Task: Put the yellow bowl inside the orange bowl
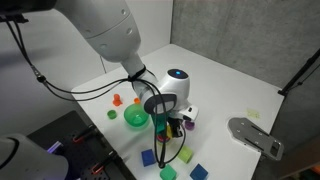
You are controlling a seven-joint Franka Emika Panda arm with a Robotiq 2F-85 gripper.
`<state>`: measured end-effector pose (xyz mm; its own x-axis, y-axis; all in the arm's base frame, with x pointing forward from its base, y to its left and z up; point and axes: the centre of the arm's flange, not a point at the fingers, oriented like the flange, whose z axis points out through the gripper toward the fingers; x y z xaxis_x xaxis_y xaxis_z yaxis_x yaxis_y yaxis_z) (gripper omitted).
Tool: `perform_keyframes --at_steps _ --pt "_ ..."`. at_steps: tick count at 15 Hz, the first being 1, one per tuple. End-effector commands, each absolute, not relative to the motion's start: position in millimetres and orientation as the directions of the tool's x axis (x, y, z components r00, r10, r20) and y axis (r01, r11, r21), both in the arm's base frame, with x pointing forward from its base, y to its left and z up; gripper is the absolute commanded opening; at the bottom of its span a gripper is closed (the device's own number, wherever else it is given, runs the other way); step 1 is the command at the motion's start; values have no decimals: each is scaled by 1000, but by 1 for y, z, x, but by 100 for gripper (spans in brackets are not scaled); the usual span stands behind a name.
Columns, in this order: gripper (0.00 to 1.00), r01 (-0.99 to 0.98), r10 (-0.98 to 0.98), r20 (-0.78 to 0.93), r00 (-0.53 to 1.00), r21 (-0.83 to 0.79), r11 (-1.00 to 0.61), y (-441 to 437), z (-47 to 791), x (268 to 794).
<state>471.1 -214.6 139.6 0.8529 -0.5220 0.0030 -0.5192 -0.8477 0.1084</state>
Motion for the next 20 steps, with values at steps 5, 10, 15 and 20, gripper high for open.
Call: perform_keyframes --at_steps 5,10,15,20 --pt "5 -454 -455 -13 891 38 -890 -188 145 437" --pt "5 -438 -438 11 899 33 -898 -180 133 443" --pt "5 -446 -445 34 895 37 -894 -182 121 448" --pt "5 -461 -460 35 887 42 -887 -190 110 449"
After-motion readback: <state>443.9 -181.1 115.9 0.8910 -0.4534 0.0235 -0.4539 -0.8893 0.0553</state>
